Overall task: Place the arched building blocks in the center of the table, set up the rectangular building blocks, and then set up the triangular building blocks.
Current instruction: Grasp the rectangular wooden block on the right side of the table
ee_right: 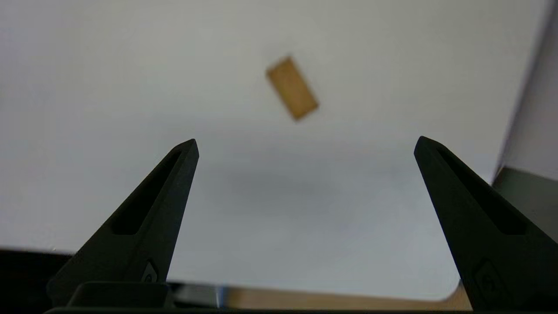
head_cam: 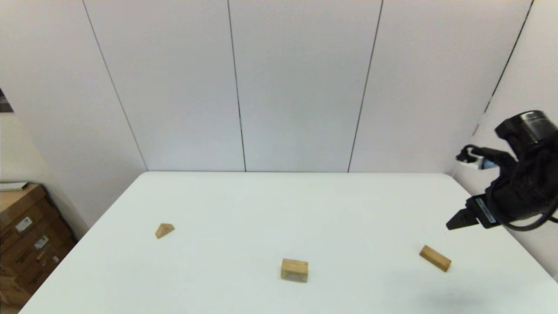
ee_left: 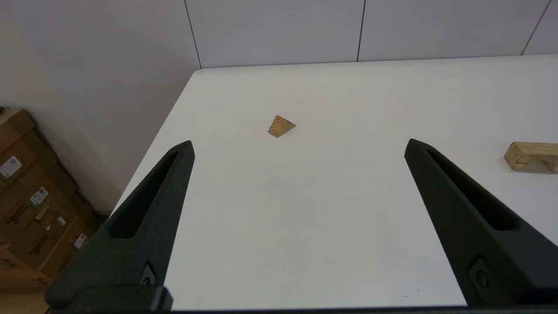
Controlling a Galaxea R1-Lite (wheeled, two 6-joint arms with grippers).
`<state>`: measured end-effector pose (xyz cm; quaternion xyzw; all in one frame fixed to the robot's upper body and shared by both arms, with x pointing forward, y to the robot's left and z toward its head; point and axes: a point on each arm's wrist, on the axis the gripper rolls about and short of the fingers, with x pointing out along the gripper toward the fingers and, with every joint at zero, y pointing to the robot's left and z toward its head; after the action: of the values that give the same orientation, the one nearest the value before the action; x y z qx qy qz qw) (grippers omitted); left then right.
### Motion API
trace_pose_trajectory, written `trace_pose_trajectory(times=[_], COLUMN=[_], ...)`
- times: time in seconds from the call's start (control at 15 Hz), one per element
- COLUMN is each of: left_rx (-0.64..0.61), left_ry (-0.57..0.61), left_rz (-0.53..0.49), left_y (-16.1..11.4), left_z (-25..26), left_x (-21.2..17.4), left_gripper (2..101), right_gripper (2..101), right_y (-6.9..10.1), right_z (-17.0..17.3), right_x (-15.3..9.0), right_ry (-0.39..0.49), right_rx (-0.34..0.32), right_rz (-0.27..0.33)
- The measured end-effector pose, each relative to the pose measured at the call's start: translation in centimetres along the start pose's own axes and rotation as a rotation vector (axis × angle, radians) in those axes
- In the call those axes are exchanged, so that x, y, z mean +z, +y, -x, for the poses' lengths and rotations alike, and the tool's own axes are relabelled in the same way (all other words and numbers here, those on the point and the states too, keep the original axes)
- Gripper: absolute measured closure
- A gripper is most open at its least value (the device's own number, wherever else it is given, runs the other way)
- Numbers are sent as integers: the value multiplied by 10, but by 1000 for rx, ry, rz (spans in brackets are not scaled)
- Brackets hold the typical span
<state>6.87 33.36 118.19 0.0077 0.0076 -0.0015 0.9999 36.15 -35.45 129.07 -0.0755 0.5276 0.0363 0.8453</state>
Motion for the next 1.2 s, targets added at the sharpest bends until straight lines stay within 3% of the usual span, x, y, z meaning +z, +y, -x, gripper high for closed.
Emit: trace_pose_trajectory(times=[0.2, 0.33, 0.4, 0.87, 1.2], left_rx=[-1, 0, 0, 0, 0], left_ry=[0, 0, 0, 0, 0], left_rz=[0, 0, 0, 0, 0], left_y=[0, 0, 0, 0, 0], left_z=[0, 0, 0, 0, 0], left_x=[0, 0, 0, 0, 0], left_gripper=[54, 54, 54, 54, 54], right_gripper=[43, 43, 43, 43, 43], right_y=[-17, -32, -36, -33, -23], right_z=[-53, -79, -88, -125, -138], right_x=[7, 9, 11, 8, 8], right_ry=[169, 224, 235, 278, 291], right_rx=[40, 73, 82, 208, 247], right_rz=[153, 283, 318, 455, 546])
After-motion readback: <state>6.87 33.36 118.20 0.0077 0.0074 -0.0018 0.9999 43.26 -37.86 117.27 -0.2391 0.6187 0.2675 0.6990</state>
